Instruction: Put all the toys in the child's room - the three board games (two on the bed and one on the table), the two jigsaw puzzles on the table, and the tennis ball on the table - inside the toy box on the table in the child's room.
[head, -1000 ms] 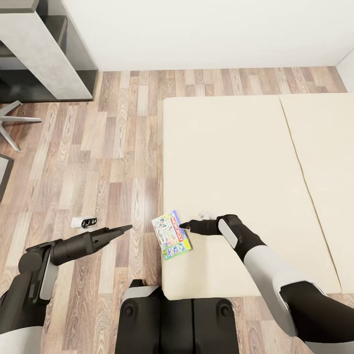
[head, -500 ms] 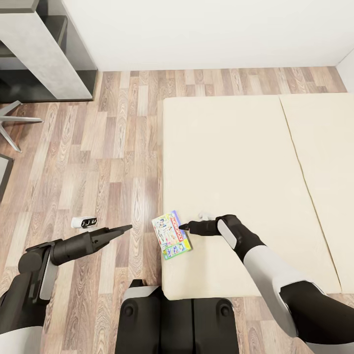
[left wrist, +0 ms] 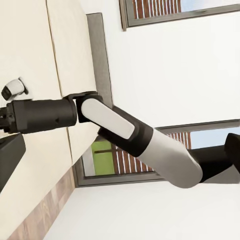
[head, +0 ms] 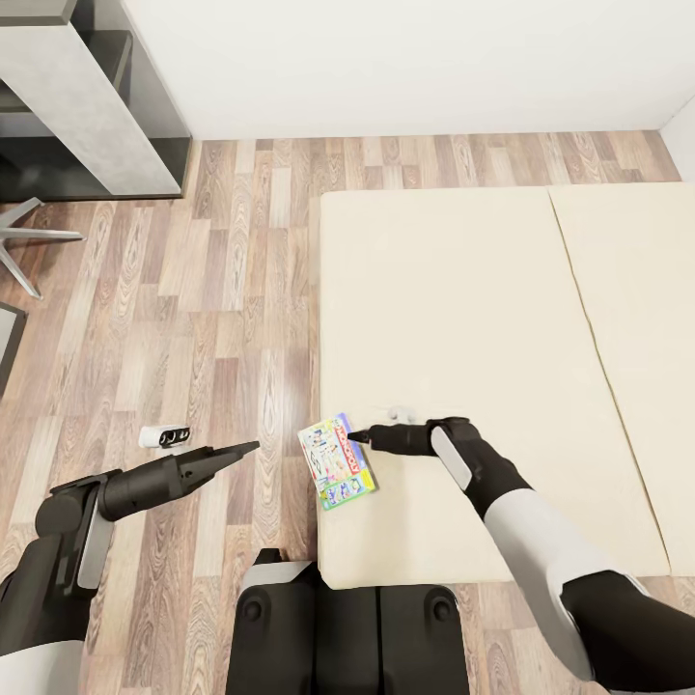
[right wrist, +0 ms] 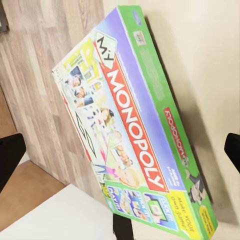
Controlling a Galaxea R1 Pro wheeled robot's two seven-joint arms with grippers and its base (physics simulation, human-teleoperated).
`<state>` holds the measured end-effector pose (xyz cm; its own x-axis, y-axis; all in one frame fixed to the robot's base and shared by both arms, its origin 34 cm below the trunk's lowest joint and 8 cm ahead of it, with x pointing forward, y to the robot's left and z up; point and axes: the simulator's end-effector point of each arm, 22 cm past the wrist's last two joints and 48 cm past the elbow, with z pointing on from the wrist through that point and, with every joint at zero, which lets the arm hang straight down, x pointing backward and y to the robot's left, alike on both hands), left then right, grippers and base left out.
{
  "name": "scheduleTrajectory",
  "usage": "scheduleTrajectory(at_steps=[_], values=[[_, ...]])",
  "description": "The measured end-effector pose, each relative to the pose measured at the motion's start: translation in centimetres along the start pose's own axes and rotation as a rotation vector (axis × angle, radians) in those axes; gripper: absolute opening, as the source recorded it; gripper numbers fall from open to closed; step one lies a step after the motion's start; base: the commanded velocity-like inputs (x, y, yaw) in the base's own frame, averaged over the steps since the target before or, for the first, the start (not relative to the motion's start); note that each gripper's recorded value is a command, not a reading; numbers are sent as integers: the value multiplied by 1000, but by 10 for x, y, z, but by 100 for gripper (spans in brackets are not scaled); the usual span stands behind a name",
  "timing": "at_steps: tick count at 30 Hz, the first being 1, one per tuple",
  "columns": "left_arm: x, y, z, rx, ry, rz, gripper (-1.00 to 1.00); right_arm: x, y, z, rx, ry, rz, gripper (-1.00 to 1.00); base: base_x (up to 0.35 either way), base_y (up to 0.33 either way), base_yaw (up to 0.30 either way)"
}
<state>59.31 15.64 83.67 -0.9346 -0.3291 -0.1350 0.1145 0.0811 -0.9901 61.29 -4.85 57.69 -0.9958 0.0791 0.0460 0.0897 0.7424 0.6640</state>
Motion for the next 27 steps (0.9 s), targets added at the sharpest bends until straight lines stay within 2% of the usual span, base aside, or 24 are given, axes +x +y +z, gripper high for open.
scheduleTrajectory(at_steps=[4,8,13,15,17,20,21,27], values=[[0,0,0,0,0,0,100,3,-1,-2,-1,2,1,100,0,0,0],[0,0,0,0,0,0,100,0,-14,-12,8,-9,0,100,0,0,0],[0,0,0,-2,1,1,100,1,-4,-30,-77,-52,-30,100,0,0,0],[0,0,-1,-2,0,1,100,9,4,-41,-126,-72,-52,100,0,0,0],[-1,1,-2,-5,-4,2,100,14,12,-61,-170,-106,-89,100,0,0,0],[-4,1,-5,-10,-14,4,100,17,16,-80,-192,-136,-123,100,0,0,0],[-5,2,-7,-14,-20,6,100,22,20,-91,-204,-152,-144,100,0,0,0],[-12,4,-16,-32,-45,13,100,38,32,-127,-233,-216,-175,100,0,0,0]])
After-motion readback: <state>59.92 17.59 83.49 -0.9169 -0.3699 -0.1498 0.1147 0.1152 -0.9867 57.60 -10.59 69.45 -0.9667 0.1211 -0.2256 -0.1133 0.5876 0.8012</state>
